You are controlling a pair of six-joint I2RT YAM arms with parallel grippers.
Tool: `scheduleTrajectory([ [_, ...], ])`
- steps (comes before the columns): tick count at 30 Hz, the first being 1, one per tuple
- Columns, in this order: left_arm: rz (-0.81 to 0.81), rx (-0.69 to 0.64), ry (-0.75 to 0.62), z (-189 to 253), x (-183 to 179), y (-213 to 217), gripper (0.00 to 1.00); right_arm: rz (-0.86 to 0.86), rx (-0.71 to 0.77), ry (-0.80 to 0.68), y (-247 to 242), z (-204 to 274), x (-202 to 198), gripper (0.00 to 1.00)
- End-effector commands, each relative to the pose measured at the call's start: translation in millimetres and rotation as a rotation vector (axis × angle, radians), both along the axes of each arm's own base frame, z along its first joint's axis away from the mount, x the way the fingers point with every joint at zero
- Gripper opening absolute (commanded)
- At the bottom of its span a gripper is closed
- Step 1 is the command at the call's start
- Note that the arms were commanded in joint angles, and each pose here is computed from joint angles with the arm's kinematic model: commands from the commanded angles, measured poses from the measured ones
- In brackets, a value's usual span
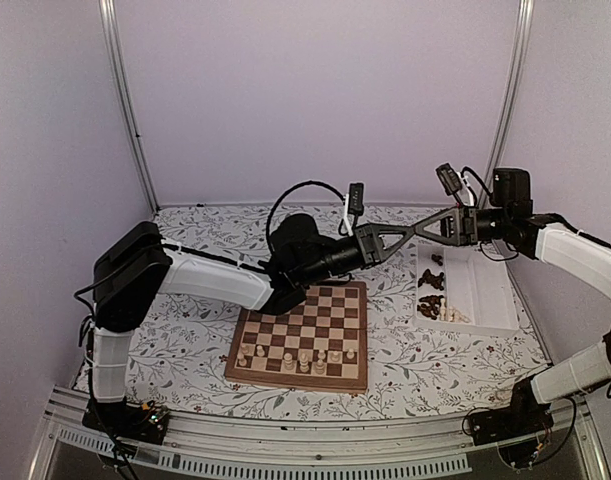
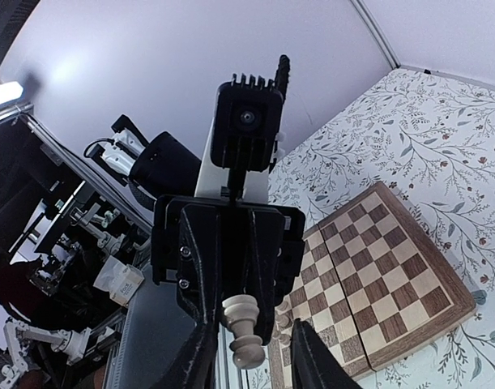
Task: Set up the chess pieces on the board
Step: Place the chess piece on the chessboard.
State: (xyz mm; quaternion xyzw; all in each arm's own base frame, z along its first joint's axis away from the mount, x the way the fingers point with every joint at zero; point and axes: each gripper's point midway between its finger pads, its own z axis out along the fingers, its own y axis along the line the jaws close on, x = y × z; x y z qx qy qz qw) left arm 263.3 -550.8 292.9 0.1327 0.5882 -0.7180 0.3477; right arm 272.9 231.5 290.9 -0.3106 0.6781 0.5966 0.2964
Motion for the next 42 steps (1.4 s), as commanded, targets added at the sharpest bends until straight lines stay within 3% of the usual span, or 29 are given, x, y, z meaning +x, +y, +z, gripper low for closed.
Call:
scheduleTrajectory([
  [1, -0.034, -0.015, -0.013, 4.5, -9.1, -5.2, 0.09, -0.001, -0.009, -0.012, 2.3, 0.8, 2.4, 0.29],
  [7, -0.028, -0.015, -0.011, 4.2, -7.8, -5.8, 0.10, 0.009, -0.003, -0.024, 1.8, 4.6, -2.6, 0.11],
  [13, 0.022, 0.071, -0.025, -4.0, -3.2, 1.1, 0.28, -0.055, -0.096, -0.093, -1.7, 15.2, 5.5, 0.03],
  [17, 0.149, 0.256, -0.113, -6.1, 1.2, 33.2, 0.37, -0.109, -0.321, -0.295, -0.3, 5.0, 19.0, 0.00],
  [22, 0.315, 0.528, -0.217, -15.3, 6.2, 89.4, 0.42, -0.048, -0.583, -0.452, 16.2, -23.3, 6.7, 0.00],
  [27, 0.452, 0.792, -0.221, -41.8, 11.5, 150.2, 0.43, 0.048, -0.758, -0.587, 36.3, -50.2, -8.5, 0.00],
  [31, 0.535, 0.930, -0.187, -58.4, 10.4, 196.0, 0.44, 0.154, -0.846, -0.642, 53.2, -71.2, -27.0, 0.00],
  [35, 0.595, 0.985, -0.143, -66.6, 6.8, 234.3, 0.44, 0.269, -0.932, -0.686, 70.2, -99.5, -48.3, 0.00],
  [42, 0.630, 0.929, -0.089, -62.1, -12.0, 271.6, 0.44, 0.437, -1.085, -0.733, 89.1, -141.5, -69.7, 0.00],
])
